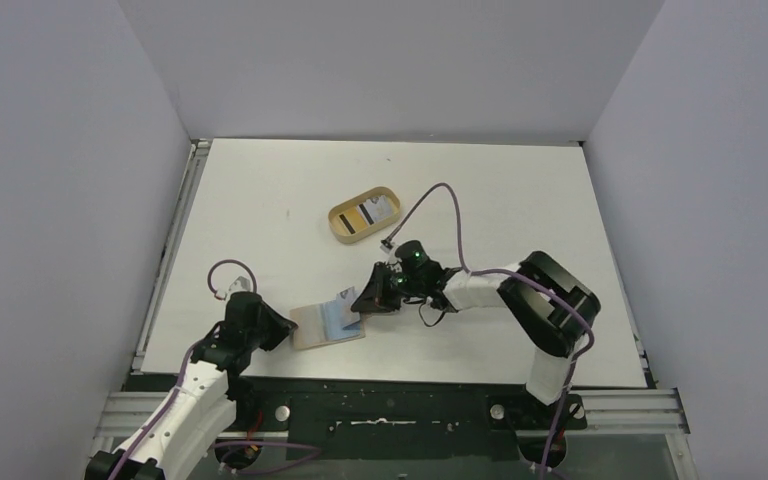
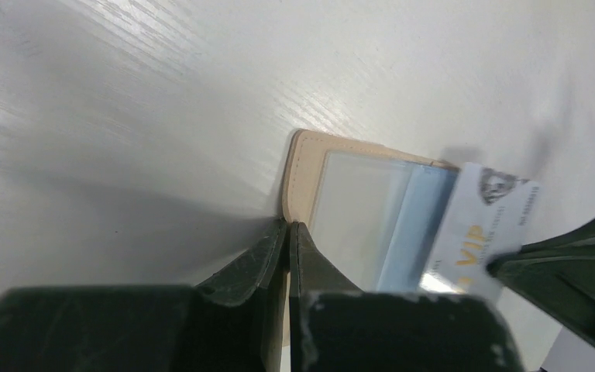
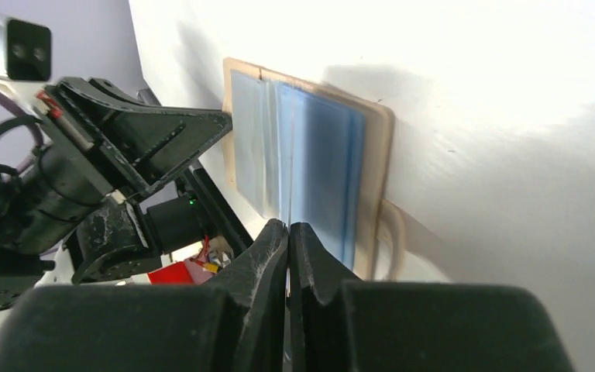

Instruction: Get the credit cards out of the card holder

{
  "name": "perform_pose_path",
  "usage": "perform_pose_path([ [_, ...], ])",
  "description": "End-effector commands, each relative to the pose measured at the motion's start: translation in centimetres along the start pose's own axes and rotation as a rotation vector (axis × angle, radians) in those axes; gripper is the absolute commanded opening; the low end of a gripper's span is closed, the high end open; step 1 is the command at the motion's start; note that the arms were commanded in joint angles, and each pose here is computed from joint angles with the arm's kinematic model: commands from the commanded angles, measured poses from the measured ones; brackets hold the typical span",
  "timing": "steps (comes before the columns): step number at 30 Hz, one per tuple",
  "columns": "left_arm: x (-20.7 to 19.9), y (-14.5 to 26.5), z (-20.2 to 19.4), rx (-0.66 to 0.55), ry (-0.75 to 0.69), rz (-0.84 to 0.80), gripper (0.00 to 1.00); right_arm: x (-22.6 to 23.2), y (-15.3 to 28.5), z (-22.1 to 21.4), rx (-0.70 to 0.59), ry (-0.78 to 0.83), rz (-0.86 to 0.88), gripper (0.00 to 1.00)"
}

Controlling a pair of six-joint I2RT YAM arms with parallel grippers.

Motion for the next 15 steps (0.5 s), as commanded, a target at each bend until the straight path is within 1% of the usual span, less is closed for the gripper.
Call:
perform_pose_path([
  [1,0.9,0.4,-0.4,0.024,-0.027,0.058,0.00,2.2,4.7,3.7,0.004,0.199,-0.025,0.00],
  [4,0.7,0.5,-0.3,0.021,-0.027,0.051,0.00,3.6,7.7,7.3,-0.013,0.309,-0.074,0.00],
  [6,0.6,0.5,-0.2,0.020,-0.027,0.049,0.00,4.5,9.4,10.4,-0.052,0.376,-0.095,0.00],
  [8,0.3,0.5,-0.1,0.020,-0.027,0.043,0.00,4.9,10.5,13.8,-0.064,0.418,-0.124,0.00],
  [11,0.0,0.5,-0.1,0.022,-0.028,0.038,0.00,3.3,10.3,17.8,-0.014,0.463,-0.166,0.00],
  [13,-0.2,0.6,0.0,0.023,-0.030,0.032,0.00,1.5,9.0,19.5,0.036,0.462,-0.202,0.00],
  [15,-0.2,0.6,0.0,0.022,-0.031,0.030,0.00,0.5,8.2,20.9,0.055,0.480,-0.243,0.00],
])
Point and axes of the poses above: each gripper's point midway between its finger pads, its own y axis back along the fingers, its own x axis along the line the jaws close on, z = x × y, the point moved 8 cm from there along y, back along the fingers, and after that the axes turned 9 degrees about y, right-handed, at the moved point
